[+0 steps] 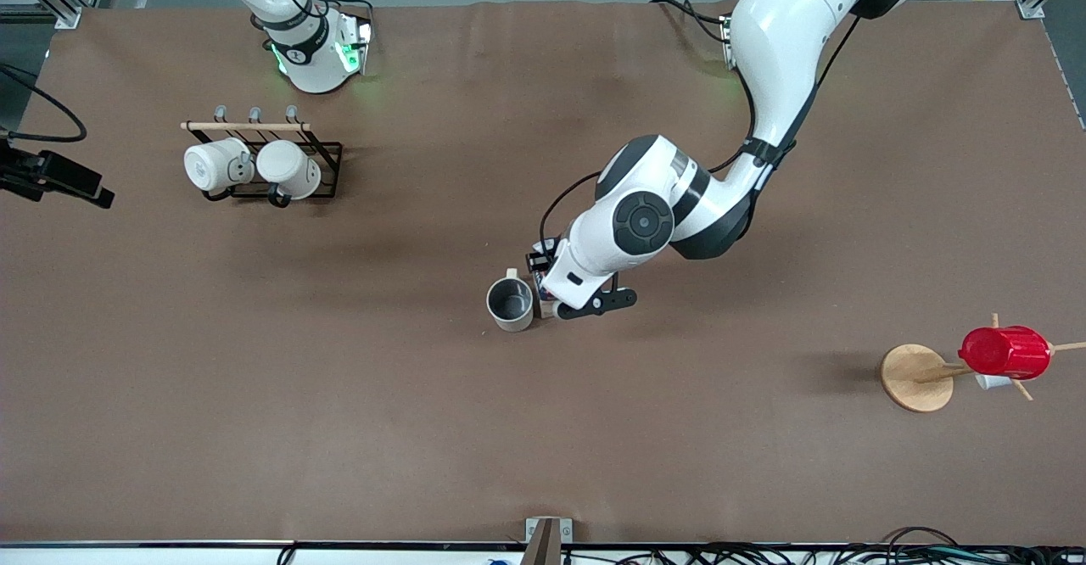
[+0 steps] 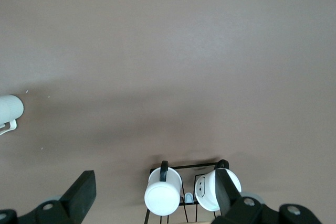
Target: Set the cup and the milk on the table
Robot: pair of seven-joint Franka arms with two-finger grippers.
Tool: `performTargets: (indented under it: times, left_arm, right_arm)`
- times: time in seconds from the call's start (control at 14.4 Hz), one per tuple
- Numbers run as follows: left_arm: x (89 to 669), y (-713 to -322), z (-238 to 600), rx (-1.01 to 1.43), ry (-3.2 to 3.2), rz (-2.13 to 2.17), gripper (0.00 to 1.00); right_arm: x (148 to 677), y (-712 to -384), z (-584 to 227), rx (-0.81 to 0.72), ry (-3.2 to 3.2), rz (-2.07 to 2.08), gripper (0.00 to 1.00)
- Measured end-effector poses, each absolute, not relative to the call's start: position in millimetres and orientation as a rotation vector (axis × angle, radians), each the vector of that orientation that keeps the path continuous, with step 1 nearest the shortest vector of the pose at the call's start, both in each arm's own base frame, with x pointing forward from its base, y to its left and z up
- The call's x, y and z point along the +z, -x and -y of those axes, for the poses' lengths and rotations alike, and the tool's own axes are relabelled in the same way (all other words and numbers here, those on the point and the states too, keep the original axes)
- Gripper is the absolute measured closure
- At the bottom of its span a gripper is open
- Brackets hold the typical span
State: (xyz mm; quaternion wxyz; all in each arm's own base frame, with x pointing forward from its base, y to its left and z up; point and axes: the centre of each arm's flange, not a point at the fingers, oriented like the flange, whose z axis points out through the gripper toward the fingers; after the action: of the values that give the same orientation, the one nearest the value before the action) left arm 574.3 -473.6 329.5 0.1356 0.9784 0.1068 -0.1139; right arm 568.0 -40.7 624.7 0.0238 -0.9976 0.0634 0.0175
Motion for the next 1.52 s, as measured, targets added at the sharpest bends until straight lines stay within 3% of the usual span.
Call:
performTargets:
  times: [0.21, 0.48, 0.97, 1.18, 1.52]
  left_arm:
    - [366, -587, 460, -0.194, -2.888, -0.263, 0.0]
    - [455, -599, 398, -0.067, -3.018, -0.275, 0.0]
    - [619, -606, 166, 0.051, -3.171, -0.173, 0.0]
    - [649, -588, 104, 0.049, -3.193, -0.105, 0.0]
    - [658, -548, 81, 0.012, -3.162, -0.011, 0.0]
  right_arm:
    - [625, -568, 34, 0.054, 3.088, -0.177, 0.0]
    - [624, -567, 34, 0.059, 3.088, -0.177, 0.0]
    - [624, -567, 34, 0.063, 3.088, -0.176, 0.0]
    - [624, -566, 34, 0.064, 3.088, -0.176, 0.0]
    - [624, -566, 34, 0.064, 3.088, -0.175, 0.0]
